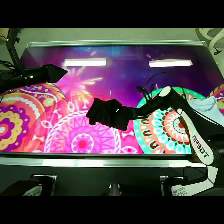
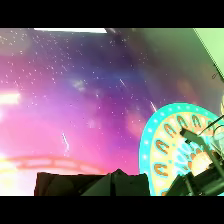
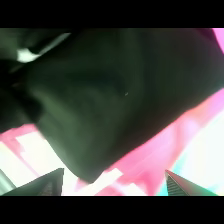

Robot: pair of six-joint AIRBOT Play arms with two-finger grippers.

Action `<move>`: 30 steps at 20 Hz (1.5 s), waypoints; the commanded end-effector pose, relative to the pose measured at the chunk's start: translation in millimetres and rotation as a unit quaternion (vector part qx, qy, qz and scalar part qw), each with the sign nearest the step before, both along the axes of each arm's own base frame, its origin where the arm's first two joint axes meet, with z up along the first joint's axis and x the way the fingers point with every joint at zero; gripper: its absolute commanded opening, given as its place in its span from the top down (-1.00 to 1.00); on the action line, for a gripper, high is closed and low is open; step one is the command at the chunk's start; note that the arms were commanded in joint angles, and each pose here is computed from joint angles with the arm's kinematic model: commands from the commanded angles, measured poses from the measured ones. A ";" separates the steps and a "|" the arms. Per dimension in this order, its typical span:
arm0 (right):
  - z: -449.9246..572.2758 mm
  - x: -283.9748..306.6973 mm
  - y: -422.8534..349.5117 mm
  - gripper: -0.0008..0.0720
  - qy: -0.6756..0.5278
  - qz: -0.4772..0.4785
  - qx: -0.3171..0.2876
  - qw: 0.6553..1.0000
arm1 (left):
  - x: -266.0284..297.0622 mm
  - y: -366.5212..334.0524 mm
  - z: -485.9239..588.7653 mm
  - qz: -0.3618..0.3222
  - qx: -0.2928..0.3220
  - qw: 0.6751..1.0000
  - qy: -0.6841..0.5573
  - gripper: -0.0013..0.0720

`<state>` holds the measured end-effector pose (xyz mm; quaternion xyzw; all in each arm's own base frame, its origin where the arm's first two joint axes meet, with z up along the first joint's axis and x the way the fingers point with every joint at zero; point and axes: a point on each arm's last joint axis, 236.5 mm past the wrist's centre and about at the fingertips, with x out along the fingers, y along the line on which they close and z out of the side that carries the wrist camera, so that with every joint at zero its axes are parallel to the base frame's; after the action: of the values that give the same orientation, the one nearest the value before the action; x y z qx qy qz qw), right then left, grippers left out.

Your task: Fold the shirts.

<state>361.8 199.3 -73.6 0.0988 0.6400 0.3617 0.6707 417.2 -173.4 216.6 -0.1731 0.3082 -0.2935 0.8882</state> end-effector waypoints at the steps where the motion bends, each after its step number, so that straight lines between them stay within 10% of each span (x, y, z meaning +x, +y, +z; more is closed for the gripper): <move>1: -15.6 14.3 30.9 -0.87 -0.006 -0.061 0.009 0.998 | -1.1 -0.9 -1.1 0.001 -0.001 1.000 0.004 0.90; 4: -3.8 33.8 57.5 -0.42 -0.025 -0.108 0.052 0.992 | -0.2 -0.4 -0.6 0.002 -0.001 1.000 0.003 0.90; 6: 15.6 45.3 68.5 0.88 -0.030 -0.128 0.099 0.986 | -0.3 -0.3 -0.7 0.002 -0.001 1.000 0.003 0.90; 13: 221.8 107.4 -43.9 0.93 -0.212 -0.108 0.228 0.944 | -0.2 -0.3 -0.8 0.002 0.001 1.000 0.002 0.90; 24: 281.7 57.0 -380.9 0.93 -0.283 -0.387 0.080 0.874 | -0.3 -0.5 -0.8 0.001 0.001 1.000 0.002 0.90; 30: 287.2 -4.3 -395.9 0.92 -0.230 -0.408 0.081 0.880 | -0.2 -0.4 -0.7 0.002 0.000 1.000 0.002 0.90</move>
<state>389.4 -194.2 211.5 0.3081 0.3147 0.1234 0.8893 416.9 -174.1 215.6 -0.1735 0.3101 -0.2919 0.8880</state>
